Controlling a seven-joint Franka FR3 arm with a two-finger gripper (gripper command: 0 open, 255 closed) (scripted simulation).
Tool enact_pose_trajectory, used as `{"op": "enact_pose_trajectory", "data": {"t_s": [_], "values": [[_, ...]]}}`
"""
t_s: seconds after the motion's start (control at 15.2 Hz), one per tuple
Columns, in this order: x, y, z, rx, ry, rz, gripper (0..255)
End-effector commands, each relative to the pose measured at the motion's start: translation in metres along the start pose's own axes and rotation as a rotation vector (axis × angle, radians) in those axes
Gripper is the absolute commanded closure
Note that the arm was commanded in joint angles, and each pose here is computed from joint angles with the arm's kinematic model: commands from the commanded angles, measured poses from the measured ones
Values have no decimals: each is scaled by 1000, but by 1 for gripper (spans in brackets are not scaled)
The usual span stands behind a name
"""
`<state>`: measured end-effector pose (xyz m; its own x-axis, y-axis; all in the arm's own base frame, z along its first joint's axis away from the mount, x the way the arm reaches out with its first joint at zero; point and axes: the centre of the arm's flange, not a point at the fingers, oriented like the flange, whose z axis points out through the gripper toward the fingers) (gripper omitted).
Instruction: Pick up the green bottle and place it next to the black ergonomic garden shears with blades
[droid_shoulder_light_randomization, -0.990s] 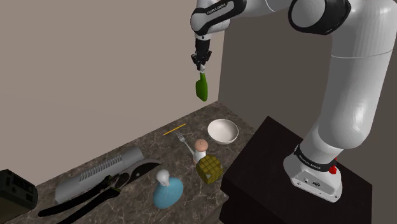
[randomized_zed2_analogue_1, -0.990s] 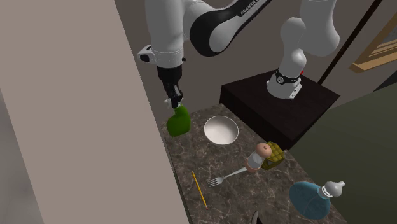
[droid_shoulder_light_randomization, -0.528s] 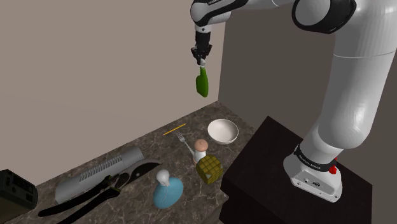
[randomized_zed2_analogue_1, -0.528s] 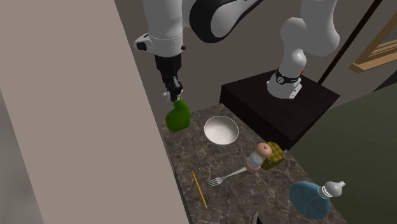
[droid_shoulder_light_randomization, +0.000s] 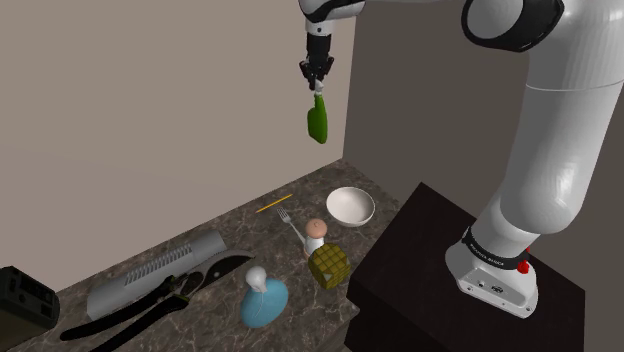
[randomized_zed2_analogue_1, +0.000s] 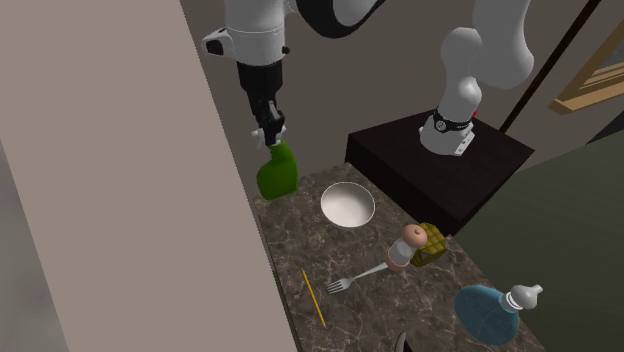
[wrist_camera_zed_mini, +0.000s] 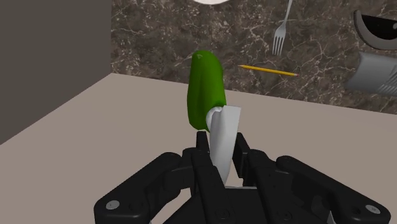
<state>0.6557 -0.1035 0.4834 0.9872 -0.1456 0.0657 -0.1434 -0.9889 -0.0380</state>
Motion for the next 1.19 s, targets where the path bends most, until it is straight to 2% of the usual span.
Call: {"op": "enact_pose_trajectory", "data": {"t_s": [0.0, 0.79, 1.12], "values": [[0, 0, -11, 0, 0, 0, 255], [4, -3, -72, 0, 0, 0, 255], [-1, -62, -43, 0, 0, 0, 255]]}}
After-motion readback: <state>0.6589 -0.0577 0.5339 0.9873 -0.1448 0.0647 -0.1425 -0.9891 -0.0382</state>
